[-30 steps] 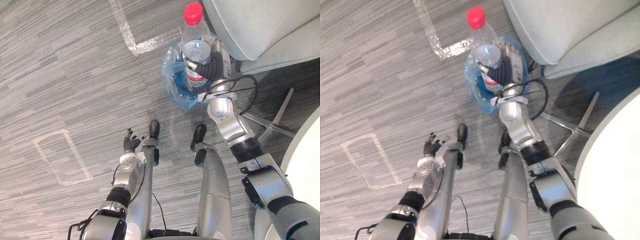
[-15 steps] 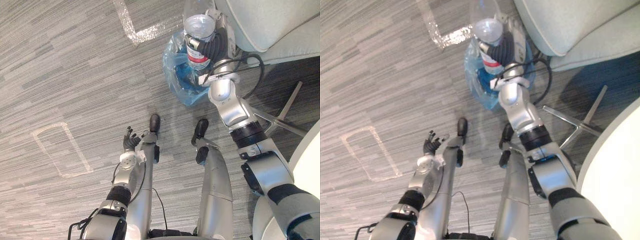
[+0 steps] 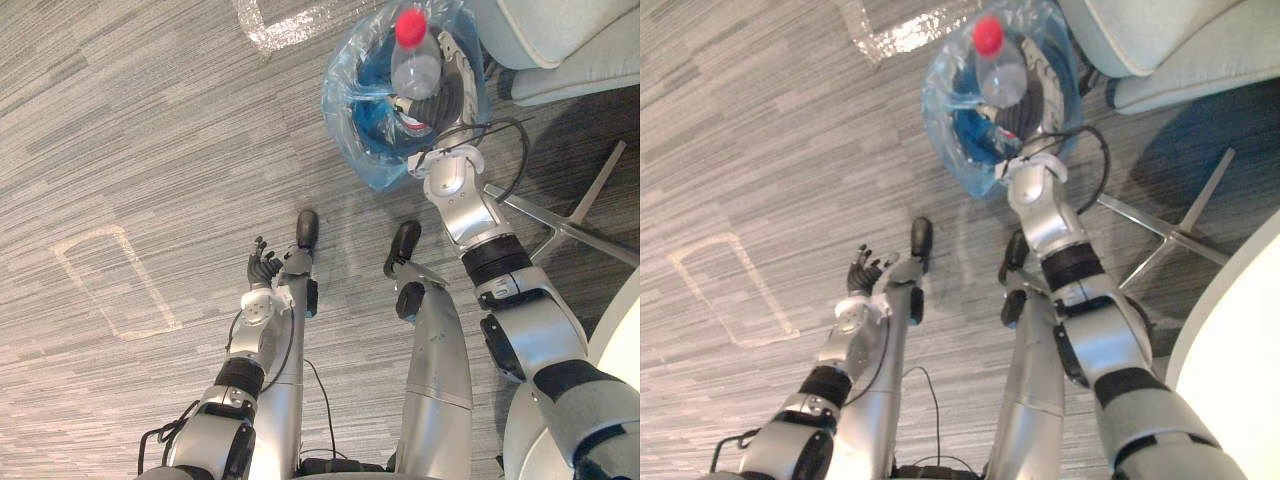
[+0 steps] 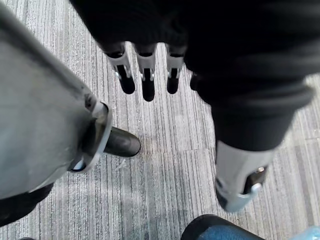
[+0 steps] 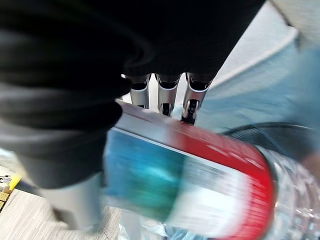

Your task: Gather rubbish on tea table into small bin, then transfer packed bag to large trash can.

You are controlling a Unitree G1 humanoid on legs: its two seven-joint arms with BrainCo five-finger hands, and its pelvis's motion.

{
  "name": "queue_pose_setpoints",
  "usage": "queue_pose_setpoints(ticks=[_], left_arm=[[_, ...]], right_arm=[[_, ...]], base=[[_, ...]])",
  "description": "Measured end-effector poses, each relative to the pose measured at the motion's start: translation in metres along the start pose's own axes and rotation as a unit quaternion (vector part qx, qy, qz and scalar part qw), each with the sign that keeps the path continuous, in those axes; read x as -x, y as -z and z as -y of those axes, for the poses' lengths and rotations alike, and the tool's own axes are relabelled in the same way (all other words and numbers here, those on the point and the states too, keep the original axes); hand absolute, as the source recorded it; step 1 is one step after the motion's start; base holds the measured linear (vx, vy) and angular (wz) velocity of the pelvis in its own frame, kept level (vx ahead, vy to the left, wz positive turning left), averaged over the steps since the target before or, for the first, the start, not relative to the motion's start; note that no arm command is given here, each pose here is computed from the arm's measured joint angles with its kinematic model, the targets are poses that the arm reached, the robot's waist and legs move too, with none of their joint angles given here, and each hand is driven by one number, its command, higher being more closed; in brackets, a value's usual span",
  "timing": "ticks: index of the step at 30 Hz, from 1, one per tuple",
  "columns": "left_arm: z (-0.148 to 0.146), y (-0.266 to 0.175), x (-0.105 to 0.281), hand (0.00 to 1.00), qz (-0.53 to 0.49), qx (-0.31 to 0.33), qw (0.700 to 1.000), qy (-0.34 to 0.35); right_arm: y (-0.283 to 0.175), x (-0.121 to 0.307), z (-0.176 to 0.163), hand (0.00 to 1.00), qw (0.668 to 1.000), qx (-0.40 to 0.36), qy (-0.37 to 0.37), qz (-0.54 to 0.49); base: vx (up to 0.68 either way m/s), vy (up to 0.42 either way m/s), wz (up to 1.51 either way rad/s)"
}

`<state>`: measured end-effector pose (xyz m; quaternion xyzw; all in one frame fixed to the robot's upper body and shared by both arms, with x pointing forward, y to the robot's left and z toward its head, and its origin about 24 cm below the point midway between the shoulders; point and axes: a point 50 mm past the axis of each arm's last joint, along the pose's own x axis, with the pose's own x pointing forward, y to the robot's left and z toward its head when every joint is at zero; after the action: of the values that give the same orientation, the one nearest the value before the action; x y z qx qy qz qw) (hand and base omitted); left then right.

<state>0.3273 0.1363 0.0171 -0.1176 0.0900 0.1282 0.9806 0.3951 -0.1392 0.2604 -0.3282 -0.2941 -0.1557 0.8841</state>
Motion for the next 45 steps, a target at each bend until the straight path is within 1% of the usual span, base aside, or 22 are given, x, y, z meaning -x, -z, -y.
queue_pose_setpoints(ticks=[6,11,13,17,20,23,27,28,30,34,39,42,43,45], left_arm=[[-0.001,0.0,0.0,0.0,0.001,0.0,1.0,-0.001],[-0.004,-0.001,-0.001,0.0,0.0,0.0,1.0,-0.003],[-0.006,-0.001,-0.002,0.0,0.0,-0.004,1.0,-0.005],[-0.006,-0.001,-0.002,0.0,0.0,-0.005,1.0,-0.004],[-0.006,0.0,-0.002,0.0,-0.001,-0.005,1.0,-0.004],[-0.006,0.0,-0.001,0.0,0.004,-0.007,1.0,-0.001],[-0.005,0.001,-0.001,0.0,0.003,-0.008,1.0,0.0],[-0.005,0.001,-0.001,0.0,0.003,-0.009,1.0,0.001],[-0.005,0.001,-0.001,0.0,0.004,-0.009,1.0,0.001],[-0.004,0.0,-0.001,0.0,0.006,-0.002,1.0,0.001],[-0.001,-0.007,-0.003,0.0,0.017,0.008,1.0,0.008],[0.006,-0.014,-0.005,0.0,0.029,0.016,0.999,0.019],[0.006,-0.015,-0.005,0.0,0.031,0.017,0.999,0.02],[0.009,-0.019,-0.005,0.0,0.039,0.021,0.999,0.024]], right_arm=[[0.007,0.008,-0.005,0.0,1.0,0.0,-0.016,-0.006],[0.012,0.022,-0.015,0.0,0.998,0.016,-0.053,0.002],[0.014,0.03,-0.024,0.0,0.996,0.046,-0.08,0.015],[0.015,0.036,-0.032,0.0,0.989,0.092,-0.108,0.038],[0.015,0.04,-0.039,0.0,0.984,0.113,-0.13,0.047],[0.02,0.045,-0.048,0.0,0.973,0.159,-0.158,0.058],[0.03,0.052,-0.058,0.0,0.959,0.199,-0.193,0.053],[0.031,0.052,-0.058,0.0,0.959,0.199,-0.194,0.052],[0.036,0.056,-0.064,0.0,0.949,0.224,-0.217,0.052],[0.037,0.057,-0.07,0.0,0.944,0.232,-0.231,0.048],[0.034,0.049,-0.072,0.0,0.943,0.237,-0.232,0.043],[0.043,0.046,-0.068,0.0,0.941,0.243,-0.235,0.013],[0.045,0.045,-0.067,1.0,0.942,0.242,-0.234,0.006],[0.051,0.044,-0.064,1.0,0.942,0.244,-0.232,-0.011]], base=[[-0.05,0.009,-0.03],[-0.05,0.015,-0.03],[-0.05,0.02,-0.07],[-0.02,0.007,-0.02],[-0.03,0.013,-0.06],[-0.03,0.012,-0.08],[-0.03,0.006,0.0],[-0.04,0.002,0.02],[-0.03,0.004,0.02],[-0.03,0.004,0.08],[-0.03,0.0,0.09],[-0.04,0.001,0.17],[-0.04,0.001,0.18],[-0.04,0.0,0.14]])
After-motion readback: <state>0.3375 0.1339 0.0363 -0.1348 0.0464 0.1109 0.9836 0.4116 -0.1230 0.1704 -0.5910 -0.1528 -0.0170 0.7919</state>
